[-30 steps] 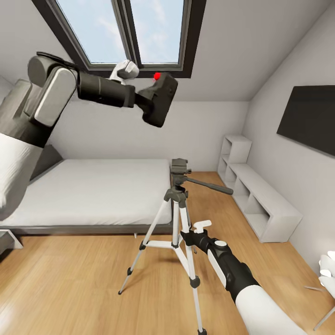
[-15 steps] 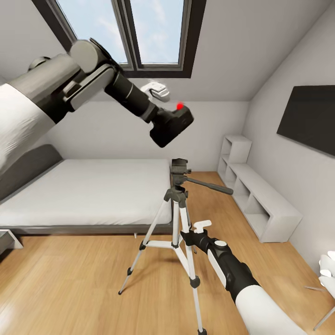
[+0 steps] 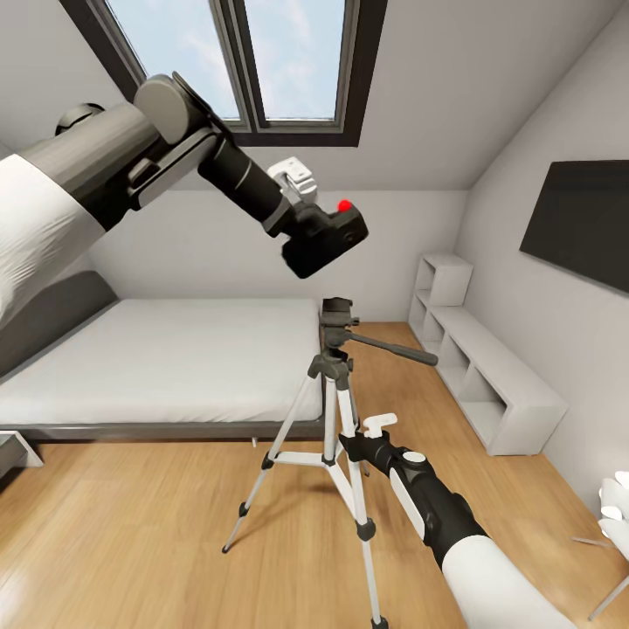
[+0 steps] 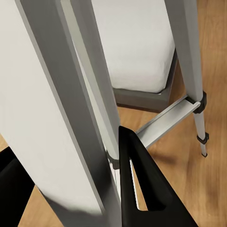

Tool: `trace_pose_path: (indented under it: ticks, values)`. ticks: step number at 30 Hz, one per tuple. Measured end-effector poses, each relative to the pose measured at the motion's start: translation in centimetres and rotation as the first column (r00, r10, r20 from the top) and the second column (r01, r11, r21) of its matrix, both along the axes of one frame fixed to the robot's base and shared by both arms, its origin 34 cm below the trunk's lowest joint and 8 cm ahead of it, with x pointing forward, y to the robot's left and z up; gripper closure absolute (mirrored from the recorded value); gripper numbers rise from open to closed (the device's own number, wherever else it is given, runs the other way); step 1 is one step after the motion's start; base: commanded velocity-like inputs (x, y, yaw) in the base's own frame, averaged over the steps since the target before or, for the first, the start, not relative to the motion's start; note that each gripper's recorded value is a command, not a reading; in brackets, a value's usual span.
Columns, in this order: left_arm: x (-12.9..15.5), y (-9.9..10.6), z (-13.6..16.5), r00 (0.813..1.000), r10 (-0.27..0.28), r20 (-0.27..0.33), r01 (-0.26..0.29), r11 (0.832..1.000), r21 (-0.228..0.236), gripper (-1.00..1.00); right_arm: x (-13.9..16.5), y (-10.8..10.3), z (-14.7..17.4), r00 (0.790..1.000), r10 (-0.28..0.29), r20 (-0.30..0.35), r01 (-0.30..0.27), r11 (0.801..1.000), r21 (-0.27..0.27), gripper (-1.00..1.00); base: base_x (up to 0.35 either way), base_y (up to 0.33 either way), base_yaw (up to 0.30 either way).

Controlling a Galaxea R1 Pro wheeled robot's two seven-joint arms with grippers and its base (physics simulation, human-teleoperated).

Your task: Attach the digital camera to the camera tripod in the bedroom.

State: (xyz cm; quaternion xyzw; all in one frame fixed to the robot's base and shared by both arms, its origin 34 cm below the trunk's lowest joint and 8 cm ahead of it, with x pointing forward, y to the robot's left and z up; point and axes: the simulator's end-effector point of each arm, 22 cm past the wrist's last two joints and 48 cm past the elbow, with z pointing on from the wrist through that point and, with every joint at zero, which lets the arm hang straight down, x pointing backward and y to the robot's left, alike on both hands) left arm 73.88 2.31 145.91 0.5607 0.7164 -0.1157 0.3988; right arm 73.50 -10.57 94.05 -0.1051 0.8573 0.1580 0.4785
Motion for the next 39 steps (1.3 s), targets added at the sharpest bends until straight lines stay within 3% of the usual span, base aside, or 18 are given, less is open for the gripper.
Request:
trace_pose_path:
  ticks: [7,19,23,24,27,31,39]
  values:
    - [-0.2,-0.1,0.4,1.000,-0.030,0.003,0.030,0.999,-0.017,1.00,0.0,0.0,0.0,1.000,0.000,0.000,0.000,1.000,0.000,1.00,0.000,0.000,0.000]
    - [1.5,0.8,0.5,1.000,0.013,-0.024,-0.015,0.998,-0.055,1.00,0.0,0.0,0.0,1.000,-0.001,0.001,0.001,1.000,0.000,1.00,0.000,0.000,0.000]
    - [1.0,0.5,0.2,0.998,-0.048,-0.032,0.046,0.997,-0.064,1.00,0.0,0.0,0.0,1.000,0.000,0.000,0.000,1.000,0.000,1.00,0.000,0.000,0.000]
    - [0.6,0.4,0.0,0.995,-0.082,-0.048,0.079,0.994,-0.070,1.00,0.0,0.0,0.0,1.000,0.000,0.000,0.000,1.000,0.000,1.00,0.000,0.000,0.000]
    - [0.3,1.1,-0.6,0.990,-0.113,-0.085,0.107,0.992,-0.074,1.00,0.0,0.0,0.0,1.000,0.001,0.000,-0.001,1.000,0.000,1.00,0.000,0.000,0.000]
    - [0.4,3.5,-2.4,0.980,-0.121,-0.160,0.116,0.992,-0.042,1.00,0.0,0.0,0.0,1.000,0.001,0.001,-0.001,1.000,0.000,1.00,0.000,0.000,0.000]
    - [0.6,4.6,-4.4,0.976,-0.124,-0.178,0.137,0.989,0.061,1.00,0.0,-0.5,-0.1,1.000,0.000,0.001,0.000,1.000,-0.003,1.00,0.000,0.000,0.000]
